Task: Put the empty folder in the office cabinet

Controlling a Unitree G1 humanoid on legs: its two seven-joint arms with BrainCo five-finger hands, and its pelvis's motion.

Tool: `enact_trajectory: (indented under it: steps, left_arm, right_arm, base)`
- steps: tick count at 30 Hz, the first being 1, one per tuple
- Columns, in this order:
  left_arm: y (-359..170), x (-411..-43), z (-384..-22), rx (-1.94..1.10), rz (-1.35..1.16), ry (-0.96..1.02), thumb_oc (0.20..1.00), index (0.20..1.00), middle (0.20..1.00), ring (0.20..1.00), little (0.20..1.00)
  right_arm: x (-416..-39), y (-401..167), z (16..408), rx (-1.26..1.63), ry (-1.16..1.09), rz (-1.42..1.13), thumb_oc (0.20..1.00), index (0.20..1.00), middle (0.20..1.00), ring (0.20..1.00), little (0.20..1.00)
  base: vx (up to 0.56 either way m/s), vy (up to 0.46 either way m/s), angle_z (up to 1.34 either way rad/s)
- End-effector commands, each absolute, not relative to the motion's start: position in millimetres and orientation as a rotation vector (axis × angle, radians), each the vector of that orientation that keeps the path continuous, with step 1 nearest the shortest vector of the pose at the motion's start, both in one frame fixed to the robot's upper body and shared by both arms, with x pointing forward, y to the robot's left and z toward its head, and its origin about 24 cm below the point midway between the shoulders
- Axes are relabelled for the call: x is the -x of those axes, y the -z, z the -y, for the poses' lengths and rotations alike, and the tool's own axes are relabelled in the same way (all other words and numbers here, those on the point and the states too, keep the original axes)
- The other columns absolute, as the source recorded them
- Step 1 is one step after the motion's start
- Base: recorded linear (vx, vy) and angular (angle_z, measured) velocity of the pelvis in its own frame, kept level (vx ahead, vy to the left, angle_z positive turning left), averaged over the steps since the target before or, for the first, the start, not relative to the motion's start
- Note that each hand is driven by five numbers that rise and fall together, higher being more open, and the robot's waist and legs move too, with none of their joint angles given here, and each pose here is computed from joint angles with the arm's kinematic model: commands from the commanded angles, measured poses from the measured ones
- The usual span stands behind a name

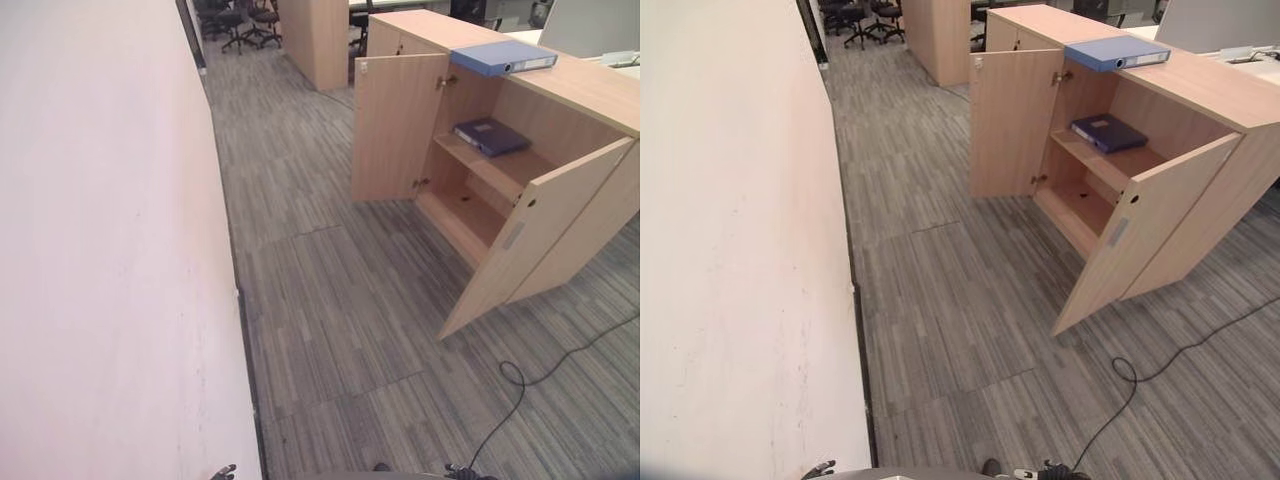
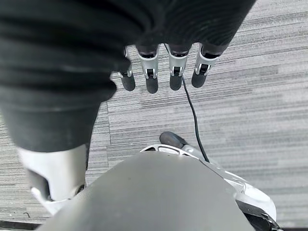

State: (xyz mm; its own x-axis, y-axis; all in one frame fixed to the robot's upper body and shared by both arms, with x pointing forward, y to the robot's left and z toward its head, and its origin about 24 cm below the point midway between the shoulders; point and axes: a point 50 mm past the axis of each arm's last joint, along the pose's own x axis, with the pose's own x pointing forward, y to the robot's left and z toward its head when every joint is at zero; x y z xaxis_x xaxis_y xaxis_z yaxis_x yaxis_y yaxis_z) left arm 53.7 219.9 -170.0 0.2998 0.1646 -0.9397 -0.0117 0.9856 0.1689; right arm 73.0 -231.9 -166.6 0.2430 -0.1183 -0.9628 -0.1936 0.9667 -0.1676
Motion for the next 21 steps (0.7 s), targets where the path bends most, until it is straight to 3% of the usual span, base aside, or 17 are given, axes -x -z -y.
enact_trajectory:
  steps: [1, 6, 21]
  left_arm:
    - [171, -58, -213, 0.077, -1.238, -0.209, 1.000, 1.000, 1.000, 1.000, 1.000]
    - [168, -71, -217, 0.194, -1.149, -0.318, 1.000, 1.000, 1.000, 1.000, 1.000]
    - [171, -58, -218, -0.136, -1.281, -0.057, 1.000, 1.000, 1.000, 1.000, 1.000]
  right_arm:
    - [-78, 168, 223, 0.279, -0.096, -1.339, 1.000, 1.000, 1.000, 1.000, 1.000]
    - [-78, 169, 220, 0.259, -0.087, -1.335, 1.000, 1.000, 1.000, 1.000, 1.000]
    - [-85, 167, 223, 0.319, -0.135, -1.324, 1.000, 1.000, 1.000, 1.000, 1.000]
  base:
    - [0.00, 0.000, 0.00]
    - [0.00, 0.000, 0.00]
    - [0.00, -0.001, -0.01]
